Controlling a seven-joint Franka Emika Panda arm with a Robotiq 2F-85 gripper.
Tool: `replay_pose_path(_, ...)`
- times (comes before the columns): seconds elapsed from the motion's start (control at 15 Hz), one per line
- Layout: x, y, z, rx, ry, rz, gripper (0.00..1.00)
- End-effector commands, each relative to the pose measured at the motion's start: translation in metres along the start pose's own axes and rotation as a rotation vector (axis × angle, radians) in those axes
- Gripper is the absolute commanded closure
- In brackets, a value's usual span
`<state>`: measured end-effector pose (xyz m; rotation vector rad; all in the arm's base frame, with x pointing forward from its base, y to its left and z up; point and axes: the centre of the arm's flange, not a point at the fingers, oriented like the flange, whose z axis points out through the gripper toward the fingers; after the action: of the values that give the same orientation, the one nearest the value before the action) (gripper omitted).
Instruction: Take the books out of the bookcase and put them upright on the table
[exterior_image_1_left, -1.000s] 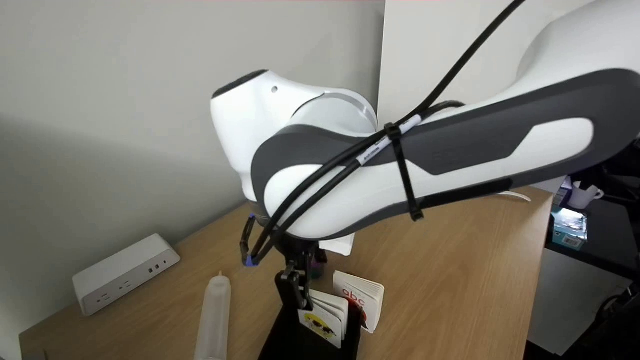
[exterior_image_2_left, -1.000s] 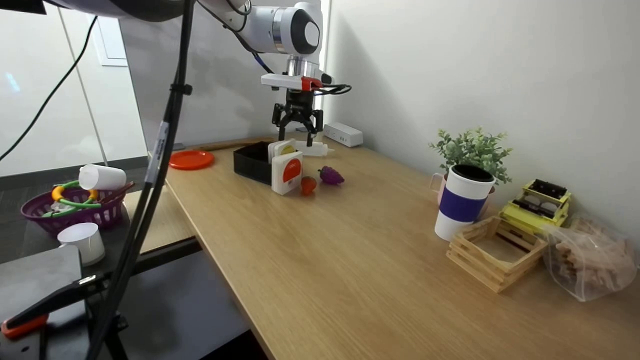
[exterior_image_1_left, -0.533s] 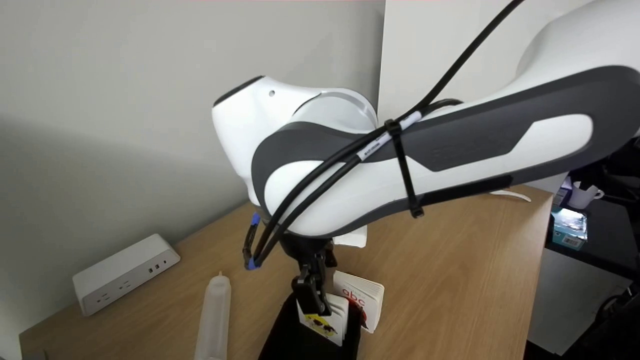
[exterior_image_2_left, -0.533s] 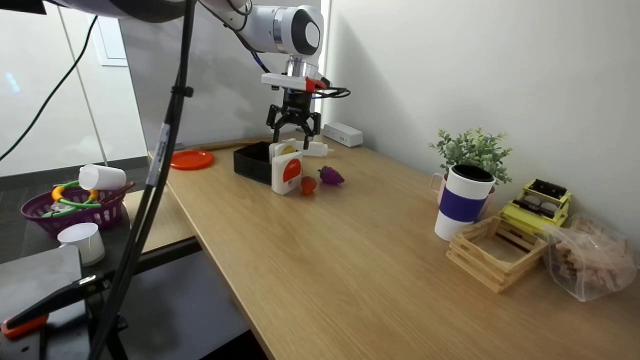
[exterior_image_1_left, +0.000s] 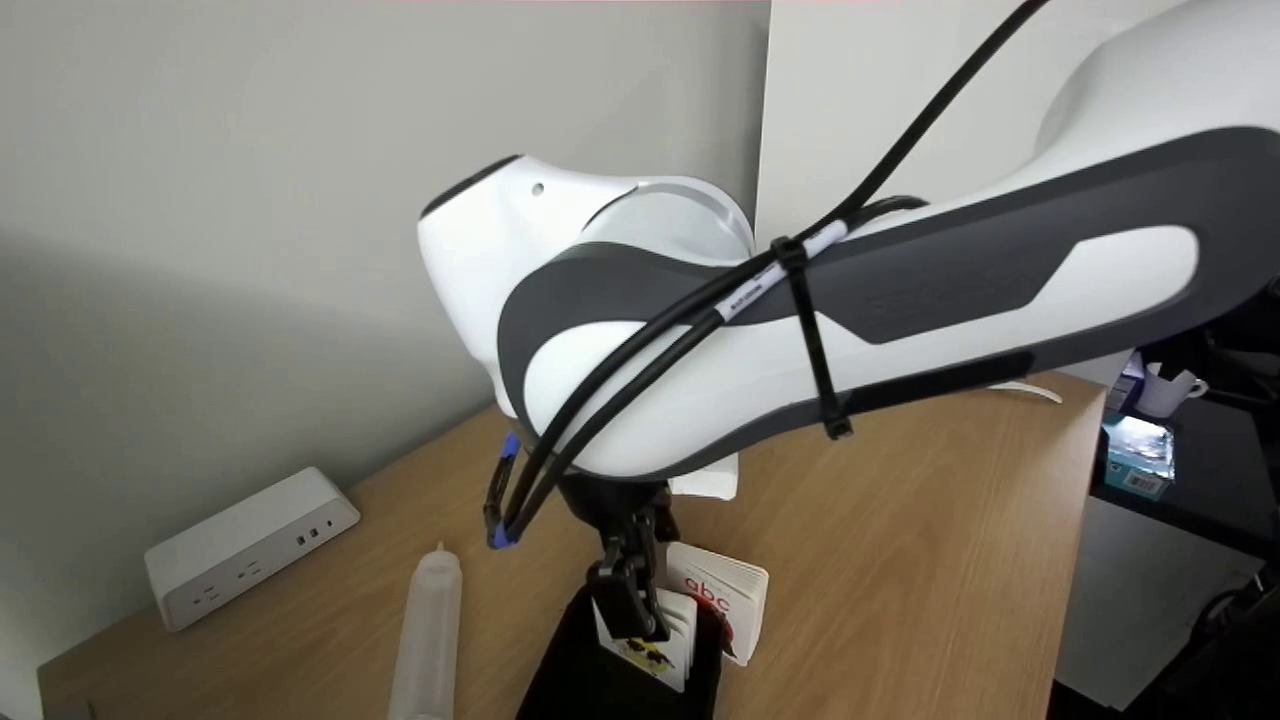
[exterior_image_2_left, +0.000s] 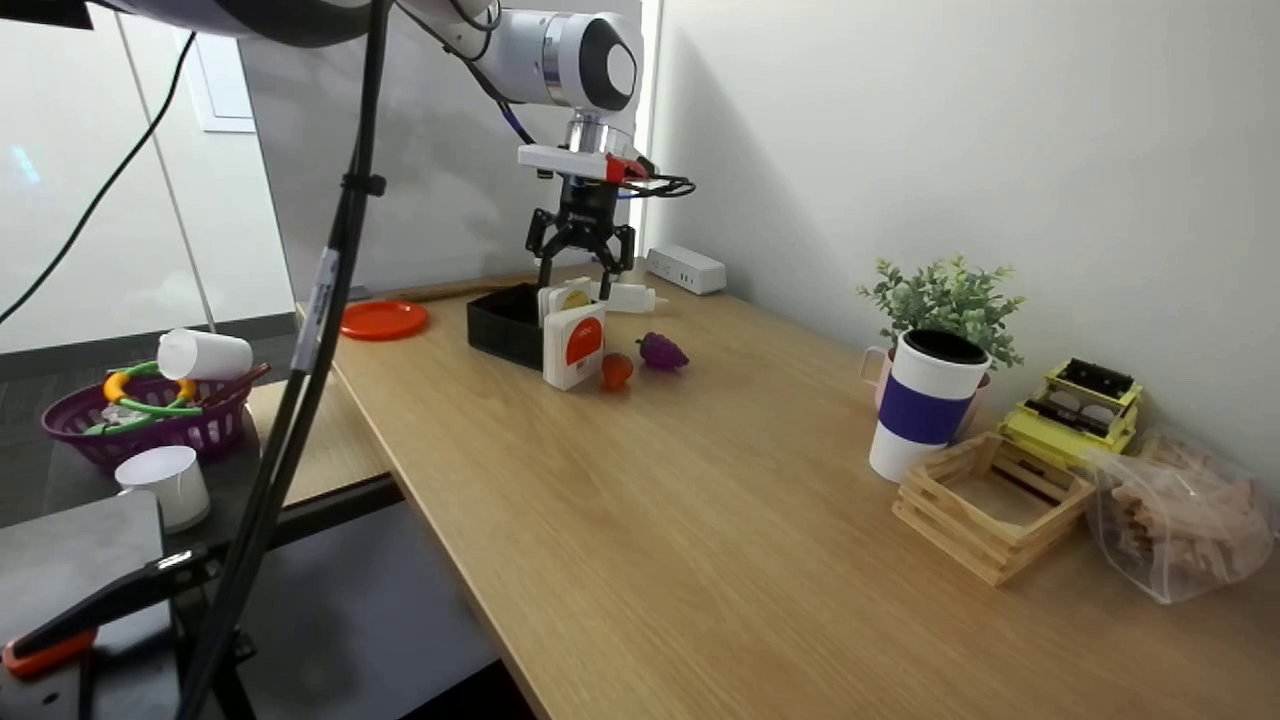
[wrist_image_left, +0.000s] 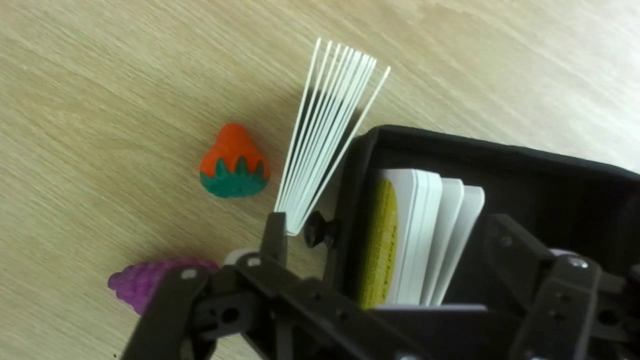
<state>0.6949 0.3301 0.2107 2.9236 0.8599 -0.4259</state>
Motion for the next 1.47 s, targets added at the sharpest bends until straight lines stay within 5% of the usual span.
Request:
replay_pose_path(0.0, 0.007, 0.002, -0.01, 0.023, -0.011, -0.013, 0.0)
replay_pose_path(1.07, 0.024, 0.009, -0.014, 0.048, -0.038, -0.208, 0.0)
replay_pose_path(1.4, 0.031, 0.001, -0.016, 0.098, 0.003, -0.047, 0.0)
